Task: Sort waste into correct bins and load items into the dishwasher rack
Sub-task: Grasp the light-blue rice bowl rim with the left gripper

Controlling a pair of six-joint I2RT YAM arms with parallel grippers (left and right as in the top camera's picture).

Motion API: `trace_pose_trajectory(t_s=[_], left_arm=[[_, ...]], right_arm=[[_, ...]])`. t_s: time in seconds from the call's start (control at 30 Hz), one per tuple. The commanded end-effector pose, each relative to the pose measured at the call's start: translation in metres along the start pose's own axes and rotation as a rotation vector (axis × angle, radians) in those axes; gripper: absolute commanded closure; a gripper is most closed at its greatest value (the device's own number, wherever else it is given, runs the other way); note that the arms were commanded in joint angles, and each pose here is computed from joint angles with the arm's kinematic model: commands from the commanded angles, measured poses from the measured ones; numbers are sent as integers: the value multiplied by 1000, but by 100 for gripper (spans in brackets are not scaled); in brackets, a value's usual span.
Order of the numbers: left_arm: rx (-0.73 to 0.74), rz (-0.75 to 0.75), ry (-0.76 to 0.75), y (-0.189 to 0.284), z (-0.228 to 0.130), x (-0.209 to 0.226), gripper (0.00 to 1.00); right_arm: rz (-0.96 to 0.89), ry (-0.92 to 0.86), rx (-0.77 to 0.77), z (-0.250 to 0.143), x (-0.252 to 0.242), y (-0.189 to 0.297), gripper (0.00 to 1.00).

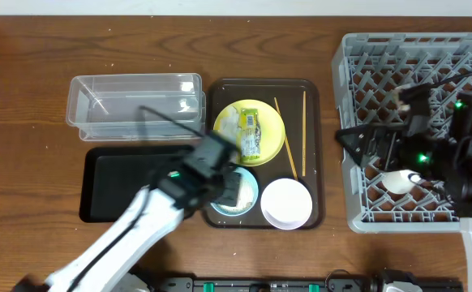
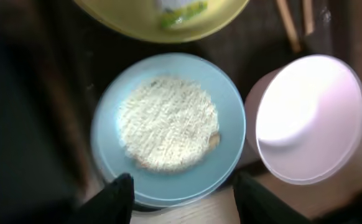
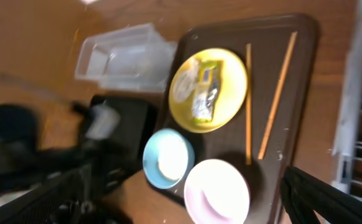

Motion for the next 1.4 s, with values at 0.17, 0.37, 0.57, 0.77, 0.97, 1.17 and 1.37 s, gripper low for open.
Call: trace_pose_trajectory(t_s=[0.17, 0.37, 0.57, 0.77, 0.97, 1.17, 1.37], left_arm=[[-78, 100, -18, -48, 18, -18, 46], [-66, 97, 30, -72, 22, -20, 49], [-41, 83, 34, -79, 18, -24, 54], [-9, 91, 10, -88, 7, -33, 58], [-56, 97, 4, -69, 13, -37, 60], [-119, 72, 25, -42, 19, -41, 60], [-137, 35, 42, -46, 23, -49, 60]], right_arm=[[-10, 72, 59, -7, 12, -10, 2], [-23, 61, 81, -13, 7, -15, 1], [-34, 35, 116, -23, -1, -23, 1], [-35, 21, 136, -28, -4, -27, 1], [-35, 20, 138, -29, -4, -26, 1], [-35, 24, 132, -27, -4, -27, 1], [-35, 25, 130, -27, -4, -27, 1]])
Point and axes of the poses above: each gripper's point midway between its finger pads, its own y axis back along the fingers, its own x axis along the line the jaws close on, z = x × y, the point moved 7 cm from there along y, back along the fingers, and after that the axes turned 6 degrees about y, right-handed, at the moved point
